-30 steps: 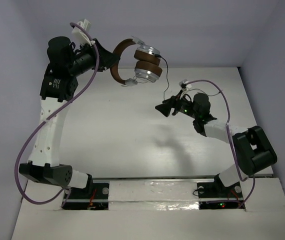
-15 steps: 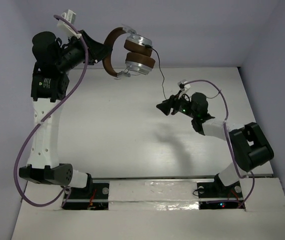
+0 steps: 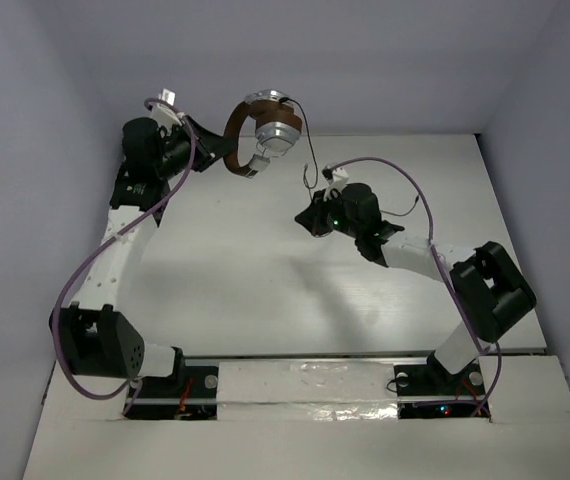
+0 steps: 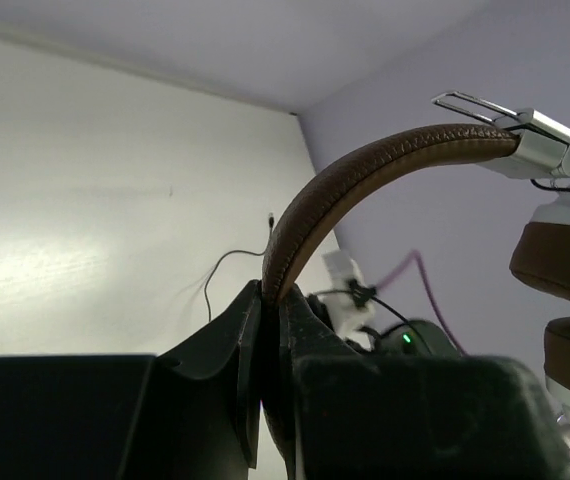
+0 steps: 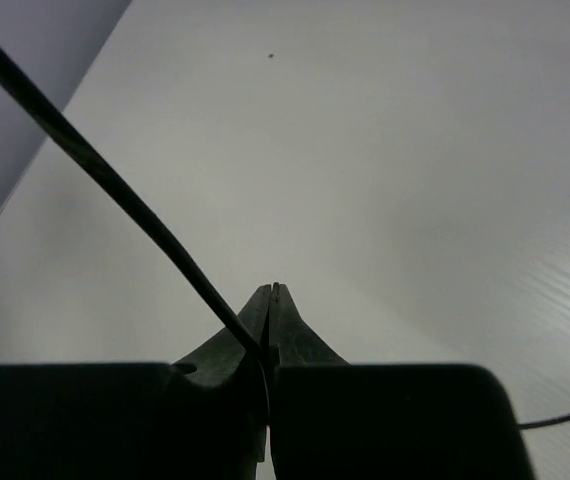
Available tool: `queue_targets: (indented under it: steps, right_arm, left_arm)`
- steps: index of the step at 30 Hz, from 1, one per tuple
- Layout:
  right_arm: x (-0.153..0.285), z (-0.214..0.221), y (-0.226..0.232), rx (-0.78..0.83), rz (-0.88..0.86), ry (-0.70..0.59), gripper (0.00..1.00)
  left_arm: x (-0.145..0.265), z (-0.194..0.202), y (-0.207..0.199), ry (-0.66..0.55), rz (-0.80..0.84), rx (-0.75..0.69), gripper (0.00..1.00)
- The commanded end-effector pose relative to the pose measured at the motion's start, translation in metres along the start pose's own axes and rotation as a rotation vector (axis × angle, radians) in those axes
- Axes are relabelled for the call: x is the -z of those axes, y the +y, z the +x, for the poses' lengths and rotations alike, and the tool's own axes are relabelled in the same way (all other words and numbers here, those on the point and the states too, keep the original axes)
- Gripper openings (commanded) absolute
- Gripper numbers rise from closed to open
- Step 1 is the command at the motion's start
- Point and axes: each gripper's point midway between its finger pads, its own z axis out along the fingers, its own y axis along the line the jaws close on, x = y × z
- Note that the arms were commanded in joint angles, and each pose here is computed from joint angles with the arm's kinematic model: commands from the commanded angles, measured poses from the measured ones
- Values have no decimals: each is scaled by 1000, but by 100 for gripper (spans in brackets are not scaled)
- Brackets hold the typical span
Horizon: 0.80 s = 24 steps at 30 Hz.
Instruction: Wrap the headphones
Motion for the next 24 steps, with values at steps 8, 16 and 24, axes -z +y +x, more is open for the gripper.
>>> queue_targets:
  steps: [8,16,24]
  right_arm:
    - [30,37,-49,-86,416,154,0]
    - [48,37,-56,-45,554,177,0]
    - [34,47,26,130,482,233,0]
  left_arm:
    - [-20,-25,51,-216,35,332,0]
    - [-9,-33,96,-268,-40,419,0]
    - [3,-25,123,-407,-202,372,0]
